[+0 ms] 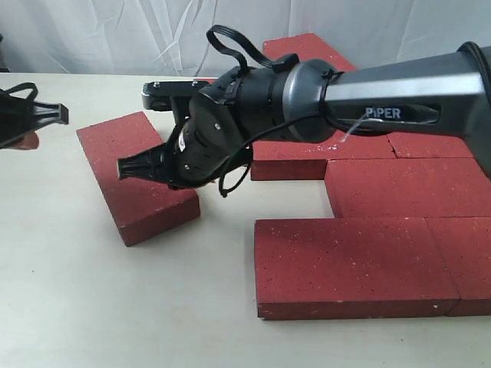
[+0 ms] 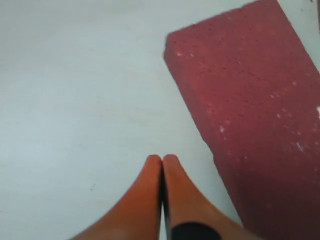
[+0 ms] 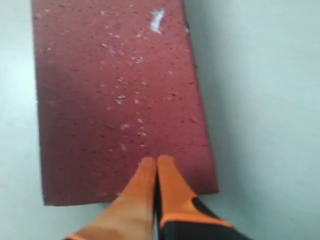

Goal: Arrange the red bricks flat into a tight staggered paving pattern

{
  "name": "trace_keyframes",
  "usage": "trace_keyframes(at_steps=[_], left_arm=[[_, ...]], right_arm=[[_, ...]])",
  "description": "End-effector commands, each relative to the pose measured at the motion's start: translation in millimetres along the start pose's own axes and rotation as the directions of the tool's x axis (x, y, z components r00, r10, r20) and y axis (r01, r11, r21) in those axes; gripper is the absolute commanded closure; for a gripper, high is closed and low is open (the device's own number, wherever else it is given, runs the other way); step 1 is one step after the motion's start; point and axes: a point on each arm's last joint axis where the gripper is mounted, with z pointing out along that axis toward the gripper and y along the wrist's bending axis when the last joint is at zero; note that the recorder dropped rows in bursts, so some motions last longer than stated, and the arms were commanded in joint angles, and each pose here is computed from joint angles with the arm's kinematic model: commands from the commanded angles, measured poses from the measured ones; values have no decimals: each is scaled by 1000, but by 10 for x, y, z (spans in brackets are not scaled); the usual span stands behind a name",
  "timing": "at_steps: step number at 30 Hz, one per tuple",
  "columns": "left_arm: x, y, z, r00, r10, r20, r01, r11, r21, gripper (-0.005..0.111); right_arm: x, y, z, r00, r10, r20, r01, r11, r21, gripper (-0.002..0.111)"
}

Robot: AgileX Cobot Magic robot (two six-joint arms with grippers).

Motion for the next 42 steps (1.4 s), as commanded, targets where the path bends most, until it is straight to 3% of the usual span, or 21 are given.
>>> trace_keyframes(at_steps=[1,4,15,23,30,36,42], left_arm=[[-68,198,-15,991,-133,17,133,991,-9,107],[-79,235,-18,985,-170,22,170,985,-4,107],[-97,214,-18,980,-195,39,194,981,19,107],[-108,208,-19,977,-206,49,205,978,28,107],[-113,209,-19,977,-206,54,205,978,29,107],[-113,209,-19,977,-206,54,205,978,29,107],[-112,209,-19,977,-204,54,203,979,28,107]], right_arm=[[-35,133,-15,997,-11,78,16,998,-65,109],[-56,200,-15,992,-2,124,15,995,-103,109],[98,249,241,997,4,80,5,994,-110,109],[268,161,246,961,-257,-99,254,966,-40,109],[373,106,126,855,-453,-253,453,889,-63,109],[205,124,-196,831,-525,-182,527,849,-43,109],[75,178,-376,856,-511,-74,509,860,-44,109]])
